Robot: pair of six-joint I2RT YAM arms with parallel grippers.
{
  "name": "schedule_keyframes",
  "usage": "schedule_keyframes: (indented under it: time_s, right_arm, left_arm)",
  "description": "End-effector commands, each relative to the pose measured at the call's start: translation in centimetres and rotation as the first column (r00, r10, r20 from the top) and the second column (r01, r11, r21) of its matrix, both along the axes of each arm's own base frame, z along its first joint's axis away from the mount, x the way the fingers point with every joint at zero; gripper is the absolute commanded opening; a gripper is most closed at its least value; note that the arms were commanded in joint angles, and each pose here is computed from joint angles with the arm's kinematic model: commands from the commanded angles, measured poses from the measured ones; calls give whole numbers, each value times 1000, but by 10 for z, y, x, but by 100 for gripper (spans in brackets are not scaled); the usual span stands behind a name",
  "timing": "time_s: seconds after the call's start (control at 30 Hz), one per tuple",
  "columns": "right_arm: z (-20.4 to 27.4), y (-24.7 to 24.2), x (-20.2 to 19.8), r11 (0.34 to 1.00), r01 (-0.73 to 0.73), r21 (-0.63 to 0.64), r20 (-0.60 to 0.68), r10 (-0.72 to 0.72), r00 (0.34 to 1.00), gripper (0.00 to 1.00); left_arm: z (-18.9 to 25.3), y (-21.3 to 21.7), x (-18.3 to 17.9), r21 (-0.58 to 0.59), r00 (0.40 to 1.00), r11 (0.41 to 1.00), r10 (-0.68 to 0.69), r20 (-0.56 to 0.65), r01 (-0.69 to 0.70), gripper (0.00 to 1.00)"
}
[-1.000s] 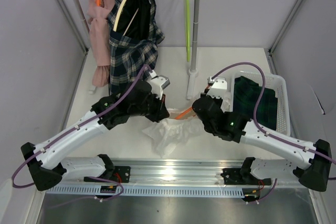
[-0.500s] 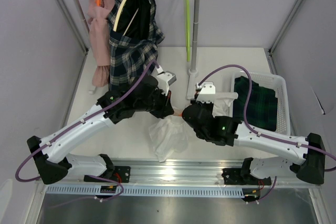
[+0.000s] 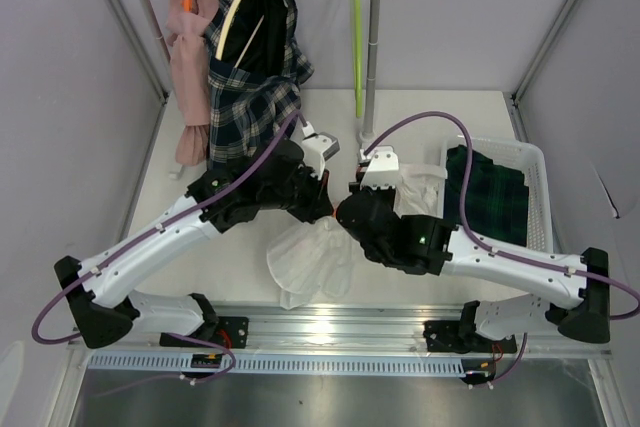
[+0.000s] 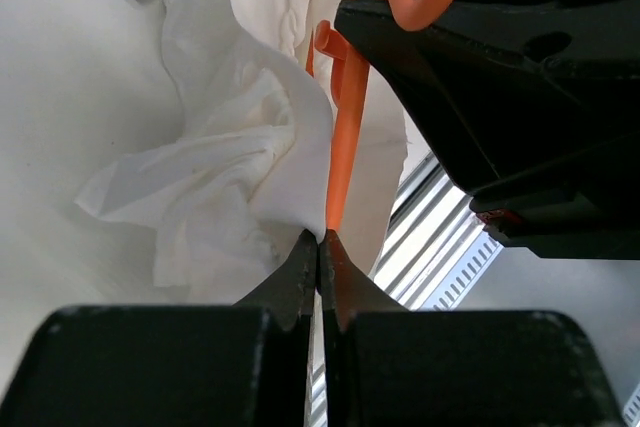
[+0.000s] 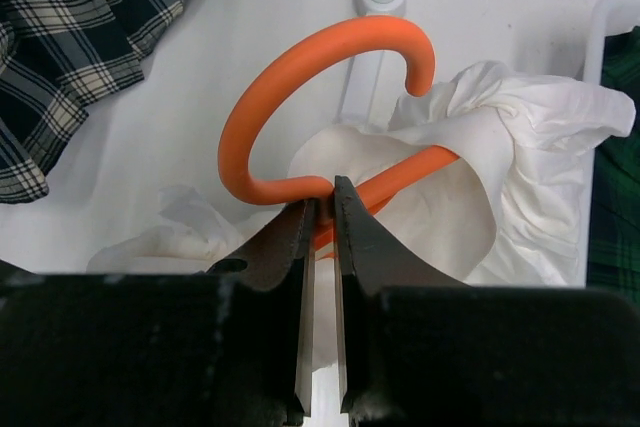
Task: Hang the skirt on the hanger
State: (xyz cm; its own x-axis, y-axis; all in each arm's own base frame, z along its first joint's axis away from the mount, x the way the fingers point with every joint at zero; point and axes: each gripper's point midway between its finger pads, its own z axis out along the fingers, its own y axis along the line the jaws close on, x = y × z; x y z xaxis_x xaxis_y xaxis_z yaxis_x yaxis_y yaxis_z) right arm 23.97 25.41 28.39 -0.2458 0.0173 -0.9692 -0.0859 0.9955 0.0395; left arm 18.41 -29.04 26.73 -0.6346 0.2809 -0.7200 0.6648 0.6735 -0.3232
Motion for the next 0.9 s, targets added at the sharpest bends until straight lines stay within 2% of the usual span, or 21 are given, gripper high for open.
schedule_keyframes:
  time_s: [0.0, 0.17, 0.2, 0.37, 0.47, 0.7, 0.87]
  right_arm:
    - [38, 10, 0, 992, 18, 124, 55, -25, 998, 0]
    - [9, 17, -2, 994, 16, 109, -2, -16, 1000, 0]
    - [9, 20, -4, 994, 6, 111, -6, -6, 1000, 0]
    - [32, 20, -10, 990, -22, 143, 9, 21, 1000, 0]
    - [43, 19, -8, 987, -36, 159, 0, 37, 999, 0]
    - [54, 15, -2, 974, -78, 214, -38, 88, 995, 0]
    - [63, 11, -2, 974, -86, 209, -35, 96, 995, 0]
  left_arm:
    - [16, 0, 1, -16, 999, 1000, -13, 49, 14, 5]
    - [16, 6, 3, 1, 998, 1000, 4, 67, -4, 14]
    - [16, 8, 3, 3, 997, 1000, 7, 73, -7, 21]
    - [22, 12, 2, -9, 993, 1000, -7, 117, 8, 44]
    - [37, 16, 2, -36, 986, 999, -11, 169, 17, 52]
    - [85, 36, -8, -126, 941, 990, -19, 339, 65, 59]
    - [83, 40, -21, -103, 928, 984, -97, 359, 143, 59]
